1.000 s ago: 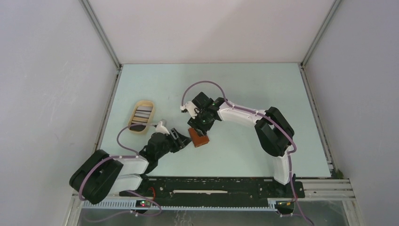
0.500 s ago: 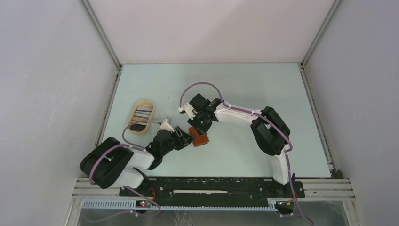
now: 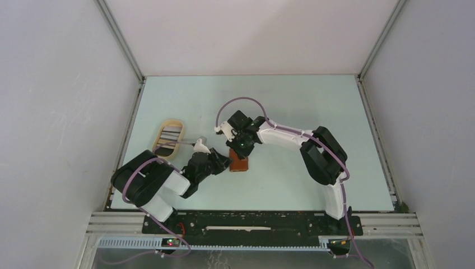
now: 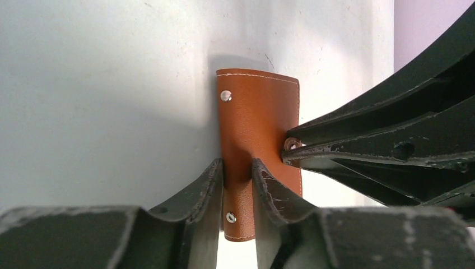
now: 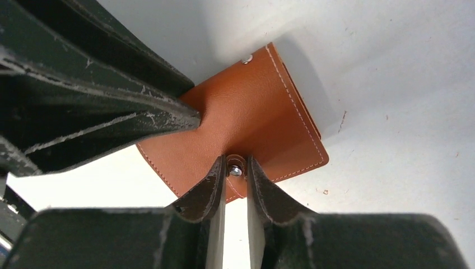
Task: Put the credit cards into the card holder
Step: Open the card holder at the center of the board.
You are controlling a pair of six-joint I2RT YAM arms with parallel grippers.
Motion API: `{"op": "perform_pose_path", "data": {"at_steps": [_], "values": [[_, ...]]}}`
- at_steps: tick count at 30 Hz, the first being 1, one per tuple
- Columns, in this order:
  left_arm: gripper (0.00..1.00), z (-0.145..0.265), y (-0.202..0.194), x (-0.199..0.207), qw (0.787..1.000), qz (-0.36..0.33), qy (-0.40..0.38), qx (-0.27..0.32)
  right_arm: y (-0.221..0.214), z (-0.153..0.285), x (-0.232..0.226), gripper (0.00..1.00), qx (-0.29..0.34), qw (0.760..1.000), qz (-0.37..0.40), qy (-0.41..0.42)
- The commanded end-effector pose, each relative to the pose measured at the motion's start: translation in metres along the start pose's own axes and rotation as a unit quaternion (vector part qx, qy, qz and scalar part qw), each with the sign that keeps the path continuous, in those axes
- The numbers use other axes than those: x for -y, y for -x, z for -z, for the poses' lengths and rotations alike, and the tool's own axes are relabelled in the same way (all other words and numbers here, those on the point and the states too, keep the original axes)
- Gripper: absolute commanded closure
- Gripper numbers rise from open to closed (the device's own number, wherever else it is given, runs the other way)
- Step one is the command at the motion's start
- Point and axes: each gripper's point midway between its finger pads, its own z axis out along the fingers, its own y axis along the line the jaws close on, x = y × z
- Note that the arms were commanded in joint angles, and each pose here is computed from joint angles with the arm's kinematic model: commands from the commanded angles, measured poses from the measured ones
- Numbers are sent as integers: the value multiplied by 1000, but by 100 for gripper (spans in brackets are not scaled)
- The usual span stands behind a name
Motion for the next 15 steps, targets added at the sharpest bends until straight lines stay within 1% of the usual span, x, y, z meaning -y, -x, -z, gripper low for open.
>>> {"op": "perform_pose_path", "data": {"at_steps": [1,3,6,11,13,15], "values": [[74,5,-29,-57,993,-25,106,-44,-3,16,-21,100,14,997,-8,75],[77,5,-29,-59,993,-25,108,-43,1,25,-27,100,31,993,-12,116],[78,6,-29,-58,993,-28,106,-42,6,40,-31,100,58,982,-24,180],[80,7,-24,-49,995,-37,89,-38,7,66,-34,100,101,954,-30,280],[83,8,-22,-46,995,-42,84,-37,5,72,-33,100,114,944,-36,308],[84,9,-19,-41,995,-48,77,-33,3,72,-28,100,116,945,-36,302]]}}
